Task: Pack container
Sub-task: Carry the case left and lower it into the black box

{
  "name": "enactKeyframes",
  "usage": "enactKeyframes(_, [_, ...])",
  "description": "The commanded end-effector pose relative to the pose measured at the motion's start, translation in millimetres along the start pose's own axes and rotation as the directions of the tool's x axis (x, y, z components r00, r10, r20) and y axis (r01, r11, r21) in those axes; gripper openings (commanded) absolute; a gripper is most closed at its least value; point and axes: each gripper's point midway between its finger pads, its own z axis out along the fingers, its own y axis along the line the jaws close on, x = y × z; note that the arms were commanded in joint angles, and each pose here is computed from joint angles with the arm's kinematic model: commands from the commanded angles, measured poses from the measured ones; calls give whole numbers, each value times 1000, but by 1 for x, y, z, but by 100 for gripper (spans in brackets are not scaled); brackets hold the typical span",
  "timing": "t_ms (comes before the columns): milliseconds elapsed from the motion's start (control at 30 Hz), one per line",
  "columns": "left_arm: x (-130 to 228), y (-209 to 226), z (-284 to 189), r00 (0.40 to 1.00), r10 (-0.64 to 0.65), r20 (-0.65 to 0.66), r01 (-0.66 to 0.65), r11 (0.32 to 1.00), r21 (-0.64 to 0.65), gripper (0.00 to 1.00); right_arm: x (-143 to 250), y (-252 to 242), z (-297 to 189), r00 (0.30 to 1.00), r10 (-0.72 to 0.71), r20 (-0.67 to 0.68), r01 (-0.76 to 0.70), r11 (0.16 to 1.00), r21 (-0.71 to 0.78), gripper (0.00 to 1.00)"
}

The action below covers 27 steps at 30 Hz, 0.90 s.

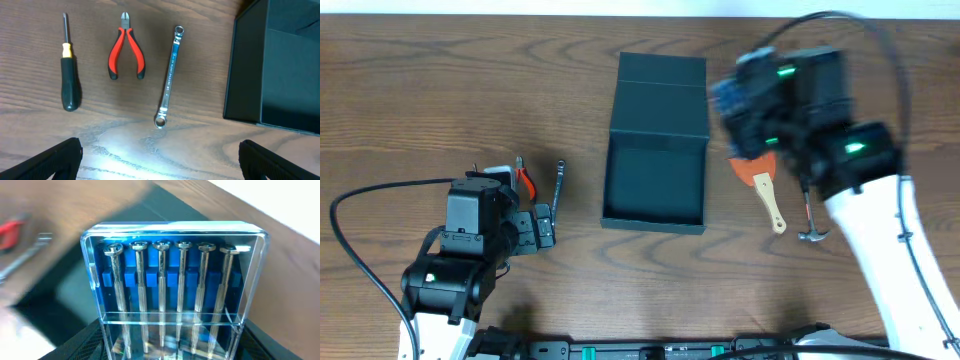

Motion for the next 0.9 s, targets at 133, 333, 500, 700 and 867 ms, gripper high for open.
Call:
enactKeyframes(133, [-4,-1,-5,1000,-13,9,13,1000,7,99,-7,105,29,935,-353,31,352,917,-188,1])
enactKeyframes(333, [0,0,-5,1000,-13,-6,13,1000,3,99,26,123,82,860,-502,-90,466,846,-261,1])
enactKeyframes(500, [3,1,-5,1000,-14,-20,14,1000,-1,99,44,109,114,827,-541,-154,488,826,-282,1])
enactKeyframes(700, [3,0,-5,1000,-14,-20,14,1000,-1,99,71,106,147,798,-567,-204,472,798,-373,1])
enactKeyframes(867, [3,0,-5,1000,-14,-20,14,1000,-1,98,101,110,175,774,-569,-279,430,795,-429,1])
